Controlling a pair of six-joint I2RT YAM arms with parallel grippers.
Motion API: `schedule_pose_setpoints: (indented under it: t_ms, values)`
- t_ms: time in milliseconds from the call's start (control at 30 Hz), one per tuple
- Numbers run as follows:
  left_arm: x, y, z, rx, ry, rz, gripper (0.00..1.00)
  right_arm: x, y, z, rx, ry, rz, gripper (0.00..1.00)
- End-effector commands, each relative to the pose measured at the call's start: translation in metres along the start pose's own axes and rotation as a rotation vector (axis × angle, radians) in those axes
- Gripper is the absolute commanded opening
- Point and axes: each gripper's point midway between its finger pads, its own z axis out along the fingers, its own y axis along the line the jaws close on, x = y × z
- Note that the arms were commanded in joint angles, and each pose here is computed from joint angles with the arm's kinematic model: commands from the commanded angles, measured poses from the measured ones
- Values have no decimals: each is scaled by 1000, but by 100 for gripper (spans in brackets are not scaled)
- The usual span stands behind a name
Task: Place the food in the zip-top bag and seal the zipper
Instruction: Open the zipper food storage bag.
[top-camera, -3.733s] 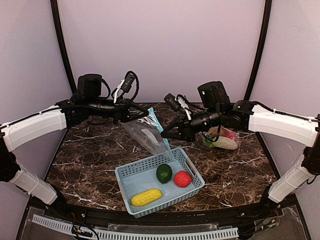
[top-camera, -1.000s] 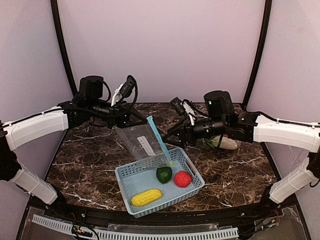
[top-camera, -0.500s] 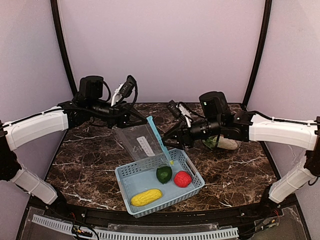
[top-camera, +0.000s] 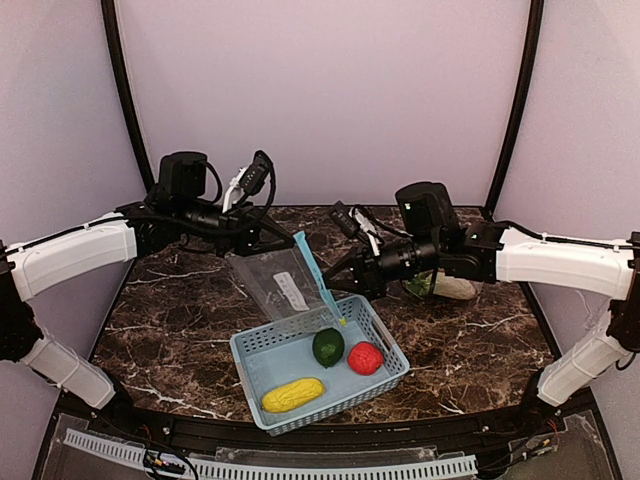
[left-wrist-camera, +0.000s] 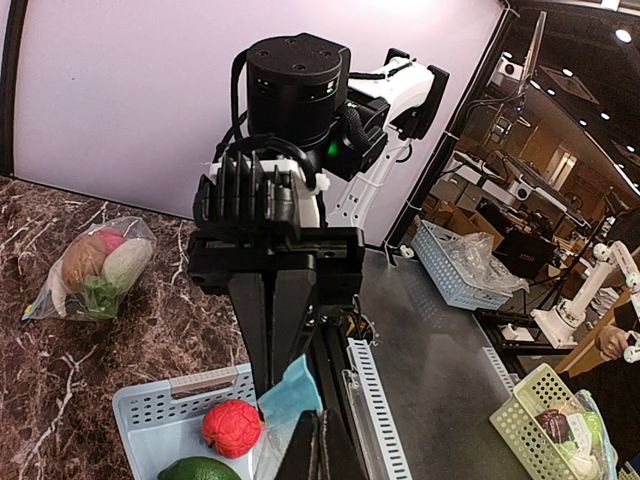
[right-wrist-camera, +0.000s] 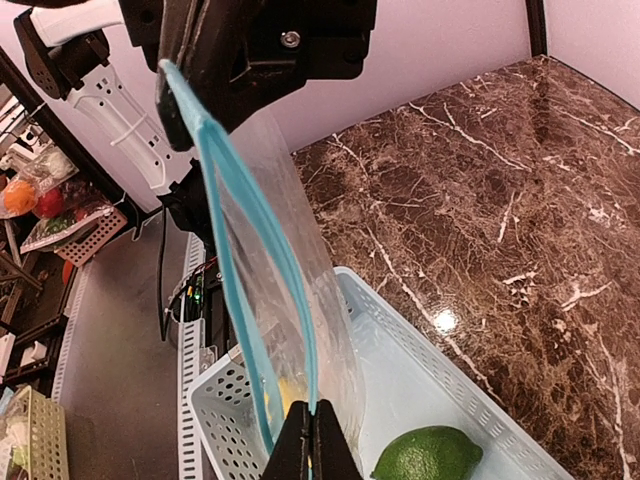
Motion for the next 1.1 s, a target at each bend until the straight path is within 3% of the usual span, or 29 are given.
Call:
schedule_pose_setpoints:
  t_ms: [0, 100, 133, 167, 200, 233, 267, 333, 467, 567, 667, 800, 1067]
  values:
    - [-3, -2, 0, -11, 4, 17, 1, -13, 14, -3, -44, -46, -37, 0]
    - [-4, 2, -1, -38, 1, 24, 1, -16, 8, -7, 7, -62, -36, 0]
    - [-4, 3, -2, -48, 0, 26, 5, -17, 3, -9, 40, -68, -32, 0]
    - [-5, 7, -2, -78, -2, 34, 12, -18, -6, -11, 98, -70, -22, 0]
    - [-8, 11, -4, -118, -9, 50, 33, -17, -13, -14, 149, -71, -11, 0]
    - [-6, 14, -6, -148, -2, 53, 42, -17, -21, -17, 202, -72, -1, 0]
    - [-8, 19, -10, -212, -8, 69, 59, -16, -29, -21, 257, -70, 9, 0]
    - [-12, 29, -21, -339, -24, 105, 74, -15, -44, -30, 358, -70, 32, 0]
    - [-30, 41, -53, -595, -96, 194, 86, -14, -75, -48, 573, -49, 69, 0]
    - [-41, 41, -70, -694, -159, 176, 88, -16, -100, -68, 768, -28, 93, 0]
    - [-39, 48, -75, -731, -223, 55, 87, -22, -107, -72, 820, -26, 93, 0]
    - [-26, 53, -64, -672, -319, -106, 85, -27, -100, -50, 714, -33, 97, 0]
    - [5, 77, -31, -601, -379, -312, 83, -16, -90, -3, 546, -22, 159, 0]
